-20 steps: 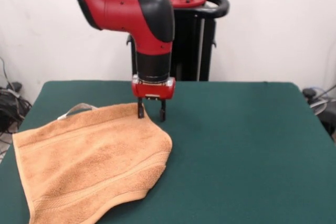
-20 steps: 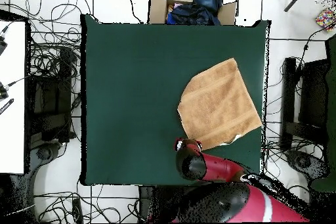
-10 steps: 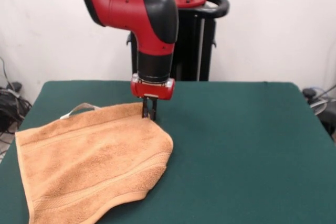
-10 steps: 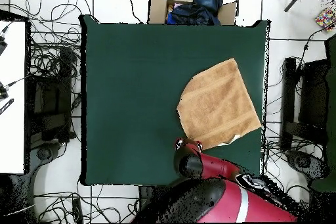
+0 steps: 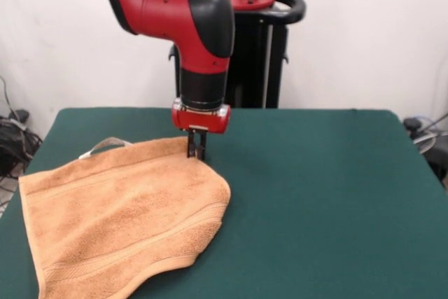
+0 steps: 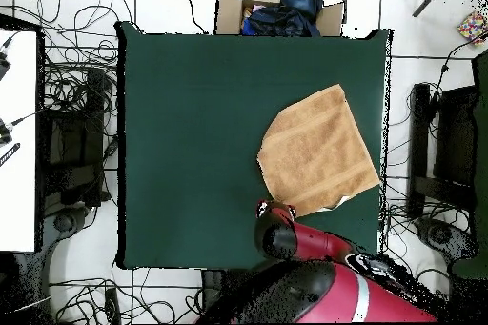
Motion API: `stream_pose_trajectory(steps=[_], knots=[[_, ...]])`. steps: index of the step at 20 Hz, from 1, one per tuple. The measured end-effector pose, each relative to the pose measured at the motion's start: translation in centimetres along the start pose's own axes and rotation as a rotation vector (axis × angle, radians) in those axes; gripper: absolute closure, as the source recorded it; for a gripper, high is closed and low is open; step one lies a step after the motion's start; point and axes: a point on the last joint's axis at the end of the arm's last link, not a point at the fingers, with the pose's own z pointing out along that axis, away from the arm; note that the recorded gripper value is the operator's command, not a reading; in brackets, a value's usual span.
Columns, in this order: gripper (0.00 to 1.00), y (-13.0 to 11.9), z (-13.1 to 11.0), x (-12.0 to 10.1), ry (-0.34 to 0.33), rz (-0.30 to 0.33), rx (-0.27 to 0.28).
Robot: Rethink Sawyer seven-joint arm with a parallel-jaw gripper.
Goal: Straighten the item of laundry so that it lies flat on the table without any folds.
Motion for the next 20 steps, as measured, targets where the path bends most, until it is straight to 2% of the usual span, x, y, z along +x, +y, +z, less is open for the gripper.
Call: stream_pose_trajectory(steps=[9, 13, 17, 20], knots=[[1.0, -0.7, -0.4, 0.0, 0.0, 0.032, -0.005], [1.0, -0.5, -1.3, 0.6, 0.009, 0.043, -0.007], [1.0, 0.2, -2.2, 2.1, 0.036, 0.054, -0.017], [1.0, 1.2, -2.7, 4.3, 0.075, 0.064, -0.033]])
